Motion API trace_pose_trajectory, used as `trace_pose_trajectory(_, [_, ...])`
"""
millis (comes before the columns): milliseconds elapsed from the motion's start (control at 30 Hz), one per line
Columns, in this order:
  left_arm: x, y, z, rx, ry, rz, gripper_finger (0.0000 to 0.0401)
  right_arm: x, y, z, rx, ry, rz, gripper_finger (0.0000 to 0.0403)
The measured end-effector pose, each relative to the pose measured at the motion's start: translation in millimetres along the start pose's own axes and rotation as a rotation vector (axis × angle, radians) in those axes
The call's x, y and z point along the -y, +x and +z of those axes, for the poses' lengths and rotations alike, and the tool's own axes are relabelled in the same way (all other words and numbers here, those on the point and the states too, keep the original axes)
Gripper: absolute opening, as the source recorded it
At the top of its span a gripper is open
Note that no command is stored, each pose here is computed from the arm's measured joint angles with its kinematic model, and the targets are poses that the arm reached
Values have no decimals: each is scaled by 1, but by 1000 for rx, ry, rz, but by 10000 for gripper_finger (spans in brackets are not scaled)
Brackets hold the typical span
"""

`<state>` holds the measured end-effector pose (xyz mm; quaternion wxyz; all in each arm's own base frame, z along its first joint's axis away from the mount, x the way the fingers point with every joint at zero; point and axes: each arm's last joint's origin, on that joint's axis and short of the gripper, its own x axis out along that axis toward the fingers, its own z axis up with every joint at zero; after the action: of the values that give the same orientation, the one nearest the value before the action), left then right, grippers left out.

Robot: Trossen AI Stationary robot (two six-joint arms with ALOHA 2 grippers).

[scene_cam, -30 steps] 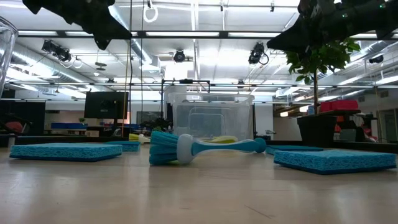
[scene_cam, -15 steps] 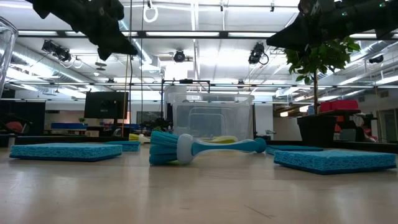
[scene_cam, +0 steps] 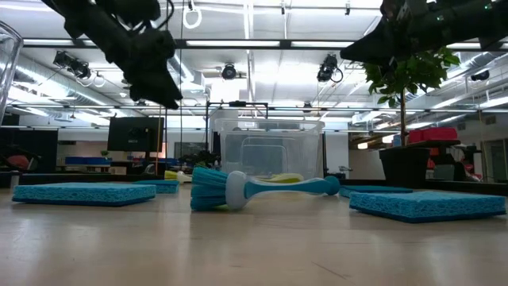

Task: Pick & Place Kitchen Sink Supplies
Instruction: Put the blue sponge into the bottom left transparent bin

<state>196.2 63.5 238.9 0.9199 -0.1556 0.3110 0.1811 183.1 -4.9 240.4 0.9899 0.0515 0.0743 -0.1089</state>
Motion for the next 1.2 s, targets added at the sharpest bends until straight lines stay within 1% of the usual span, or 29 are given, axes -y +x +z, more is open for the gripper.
trace_pose_trajectory(133, [-1,13,-4,-60,59,11,230,0,0,-1,-8,-2,9,4])
trace_pose_trajectory(300, [-3,30,-12,-153,120,24,238,-1,0,-2,-26,-1,26,4])
trace_pose_trajectory(400, [-4,40,-17,-209,120,24,238,0,0,-3,-30,-1,25,4])
trace_pose_trajectory(533, [-4,54,-27,-312,110,-14,238,0,0,-3,-32,-1,23,4])
trace_pose_trajectory(667, [-6,66,-34,-374,102,7,238,0,0,-3,-32,-1,23,4])
trace_pose_trajectory(800, [-9,76,-40,-415,112,53,238,0,0,-3,-32,0,23,4])
trace_pose_trajectory(967, [-10,84,-47,-462,124,58,238,0,0,-3,-32,2,23,4])
trace_pose_trajectory(1200, [-11,91,-51,-491,122,63,238,-1,0,-5,-57,-4,46,4])
